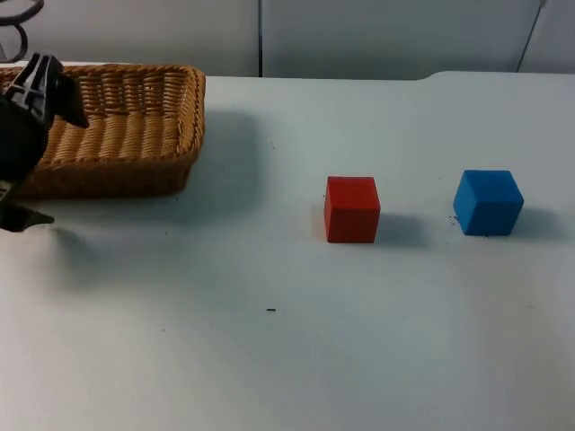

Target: Pick up the basket with the left hand and place the blue cube into the basket with the right hand.

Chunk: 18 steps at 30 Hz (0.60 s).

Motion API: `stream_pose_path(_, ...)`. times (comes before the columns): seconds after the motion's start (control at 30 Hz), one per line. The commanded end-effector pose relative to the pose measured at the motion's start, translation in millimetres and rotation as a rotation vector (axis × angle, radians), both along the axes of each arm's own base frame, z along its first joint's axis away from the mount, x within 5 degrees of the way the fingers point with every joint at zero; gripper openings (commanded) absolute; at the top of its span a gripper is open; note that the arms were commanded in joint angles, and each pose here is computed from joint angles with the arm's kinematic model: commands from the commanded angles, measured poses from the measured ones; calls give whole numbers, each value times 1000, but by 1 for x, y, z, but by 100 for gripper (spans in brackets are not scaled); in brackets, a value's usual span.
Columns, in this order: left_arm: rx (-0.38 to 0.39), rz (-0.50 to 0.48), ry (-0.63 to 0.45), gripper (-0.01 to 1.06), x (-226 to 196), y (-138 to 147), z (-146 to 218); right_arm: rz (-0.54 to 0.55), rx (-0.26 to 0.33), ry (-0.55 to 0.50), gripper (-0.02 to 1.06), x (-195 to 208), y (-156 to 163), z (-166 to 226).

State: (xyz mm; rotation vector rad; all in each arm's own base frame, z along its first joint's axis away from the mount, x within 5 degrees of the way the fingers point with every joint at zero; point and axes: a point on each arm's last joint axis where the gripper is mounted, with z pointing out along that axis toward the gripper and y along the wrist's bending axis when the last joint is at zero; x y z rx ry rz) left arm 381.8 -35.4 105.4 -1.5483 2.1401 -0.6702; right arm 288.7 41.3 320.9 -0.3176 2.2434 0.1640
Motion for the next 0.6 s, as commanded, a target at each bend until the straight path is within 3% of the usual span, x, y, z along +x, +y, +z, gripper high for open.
stream_pose_path(0.0,-5,51,-1,100,3,0,-3,5,-1,-24,103,4,2,1)
stream_pose_path(0.07,-12,94,4,88,3,1,-7,5,0,-17,103,6,3,-1)
stream_pose_path(0.13,-29,122,15,68,3,2,-10,5,-3,-9,103,7,3,-3)
stream_pose_path(0.17,-29,122,15,68,3,2,-10,5,-3,-9,103,7,3,-3)
stream_pose_path(0.3,-17,132,5,21,6,3,-10,3,1,-14,103,7,3,-3)
stream_pose_path(0.33,-17,132,5,21,6,3,-10,3,1,-14,103,7,3,-3)
stream_pose_path(0.37,-10,150,-8,4,9,4,-8,1,8,-15,103,8,3,-3)
stream_pose_path(0.47,-47,193,-25,0,14,4,-3,-8,45,-12,103,7,4,-2)
stream_pose_path(0.57,-84,211,-32,0,15,2,2,5,33,-11,103,7,5,-2)
